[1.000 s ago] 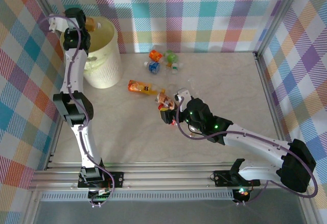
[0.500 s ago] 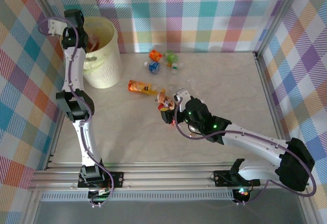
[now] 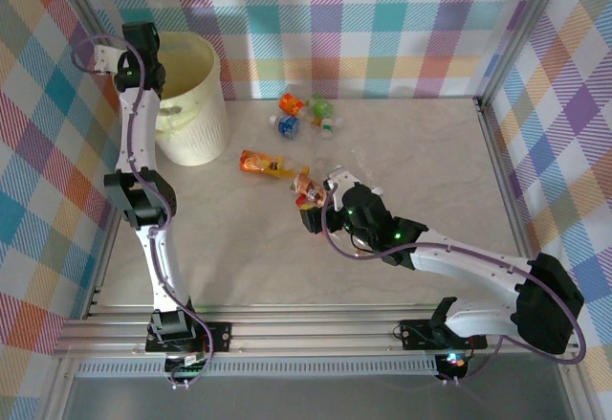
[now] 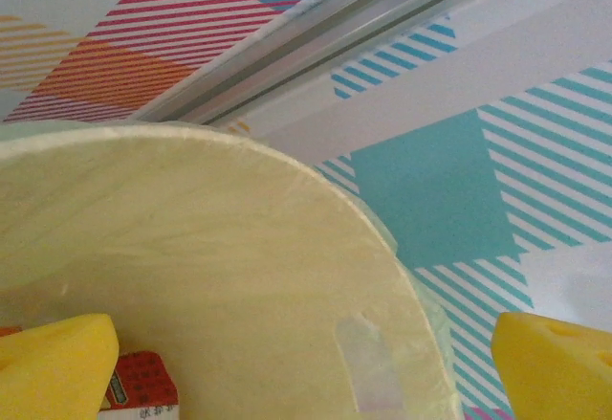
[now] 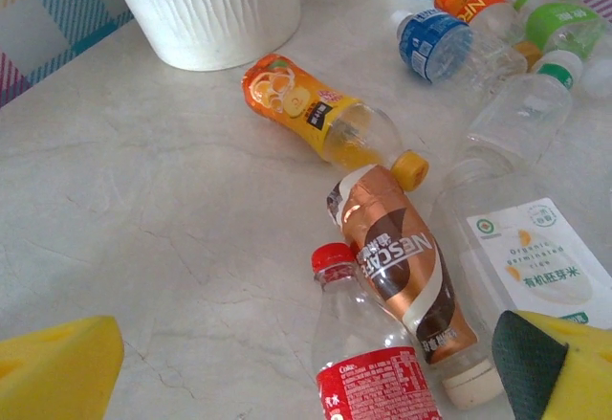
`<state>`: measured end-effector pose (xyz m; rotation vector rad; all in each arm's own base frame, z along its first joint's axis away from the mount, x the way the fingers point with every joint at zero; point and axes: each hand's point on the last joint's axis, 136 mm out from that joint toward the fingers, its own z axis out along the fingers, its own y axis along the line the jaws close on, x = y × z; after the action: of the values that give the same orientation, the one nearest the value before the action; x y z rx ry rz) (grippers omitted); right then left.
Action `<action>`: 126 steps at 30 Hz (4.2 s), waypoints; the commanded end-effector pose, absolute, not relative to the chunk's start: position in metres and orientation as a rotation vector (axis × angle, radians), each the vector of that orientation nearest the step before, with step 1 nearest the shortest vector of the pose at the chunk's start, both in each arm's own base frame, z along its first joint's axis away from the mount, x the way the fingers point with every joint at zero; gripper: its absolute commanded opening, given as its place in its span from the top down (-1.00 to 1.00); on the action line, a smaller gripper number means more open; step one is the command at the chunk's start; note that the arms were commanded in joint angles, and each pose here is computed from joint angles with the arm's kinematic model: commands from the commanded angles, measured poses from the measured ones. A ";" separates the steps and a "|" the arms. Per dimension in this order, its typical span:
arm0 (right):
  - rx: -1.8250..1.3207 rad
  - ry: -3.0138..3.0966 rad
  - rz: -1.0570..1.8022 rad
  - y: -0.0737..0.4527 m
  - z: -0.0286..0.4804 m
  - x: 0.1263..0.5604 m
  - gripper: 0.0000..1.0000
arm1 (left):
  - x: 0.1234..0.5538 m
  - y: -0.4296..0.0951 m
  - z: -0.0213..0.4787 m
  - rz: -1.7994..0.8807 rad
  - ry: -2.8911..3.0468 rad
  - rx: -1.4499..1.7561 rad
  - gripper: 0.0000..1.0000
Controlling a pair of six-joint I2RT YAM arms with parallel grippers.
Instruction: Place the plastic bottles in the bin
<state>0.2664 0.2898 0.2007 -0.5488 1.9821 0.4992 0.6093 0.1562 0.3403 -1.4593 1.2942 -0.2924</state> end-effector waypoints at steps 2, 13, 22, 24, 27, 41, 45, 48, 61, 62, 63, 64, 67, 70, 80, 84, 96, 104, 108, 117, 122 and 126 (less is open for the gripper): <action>-0.481 2.019 0.485 0.278 0.205 0.265 -0.99 | 0.586 0.141 0.405 -0.434 1.259 -1.375 -1.00; -0.376 2.350 0.373 0.232 0.140 0.240 -0.99 | 0.567 0.090 0.438 -0.724 1.285 -1.189 -1.00; -0.383 2.498 0.361 0.215 0.099 0.214 -0.99 | 0.540 0.010 0.455 -1.038 1.471 -0.918 -1.00; -0.405 2.503 0.381 0.217 0.095 0.211 -0.99 | 0.531 -0.010 0.455 -1.095 1.527 -0.850 -1.00; -0.465 2.513 0.405 0.222 0.087 0.208 -0.99 | 0.512 -0.043 0.454 -1.145 1.589 -0.720 -1.00; -0.699 2.608 0.252 0.215 0.043 0.197 -0.99 | 0.403 -0.169 0.384 -1.219 1.951 -0.252 -1.00; -0.719 2.630 0.259 0.218 0.032 0.195 -0.99 | 0.376 -0.197 0.358 -1.223 2.016 -0.182 -1.00; -0.743 2.636 0.288 0.223 0.026 0.194 -1.00 | 0.361 -0.213 0.340 -1.221 2.047 -0.129 -1.00; -0.692 2.649 0.180 0.217 0.013 0.205 -0.50 | 0.360 -0.238 0.274 -1.165 2.153 -0.189 -1.00; -0.703 2.644 0.182 0.218 0.014 0.205 -0.44 | 0.360 -0.239 0.271 -1.158 2.160 -0.188 -1.00; -0.713 2.638 0.188 0.219 0.015 0.204 -0.40 | 0.361 -0.240 0.268 -1.152 2.165 -0.188 -1.00; -0.726 2.634 0.196 0.220 0.016 0.204 -0.36 | 0.362 -0.240 0.267 -1.147 2.164 -0.191 -1.00; -0.777 2.605 0.263 0.228 0.022 0.200 -0.25 | 0.363 -0.240 0.263 -1.132 2.171 -0.199 -1.00; -0.791 2.546 0.349 0.237 0.033 0.199 -0.17 | 0.363 -0.238 0.258 -1.111 2.188 -0.204 -1.00; -0.661 2.404 0.489 0.252 0.084 0.211 -0.06 | 0.357 -0.212 0.248 -0.985 2.167 -0.300 -1.00; -0.490 2.368 0.566 0.262 0.116 0.225 -0.06 | 0.350 -0.221 0.248 -1.027 2.178 -0.233 -1.00; -0.326 2.257 0.904 0.303 0.169 0.233 -0.08 | 0.324 -0.270 0.256 -1.244 2.123 0.026 -1.00; -0.446 2.162 1.108 0.326 0.192 0.217 -0.11 | 0.318 -0.287 0.269 -1.328 2.079 0.122 -1.00; -0.472 2.117 1.173 0.334 0.203 0.215 -0.14 | 0.315 -0.289 0.277 -1.358 2.051 0.143 -0.94; -0.458 2.090 1.179 0.335 0.212 0.218 -0.18 | 0.305 -0.292 0.292 -1.396 2.008 0.206 -0.32; -0.440 2.100 1.176 0.335 0.210 0.219 -0.23 | 0.309 -0.290 0.289 -1.364 2.012 0.186 -0.15; -0.426 2.103 1.167 0.334 0.209 0.221 -0.35 | 0.316 -0.285 0.288 -1.326 1.998 0.150 -0.13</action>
<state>0.2214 0.3221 0.1814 -0.4092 2.1970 1.0844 0.3243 -0.2794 0.2694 0.0890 2.0615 -1.2976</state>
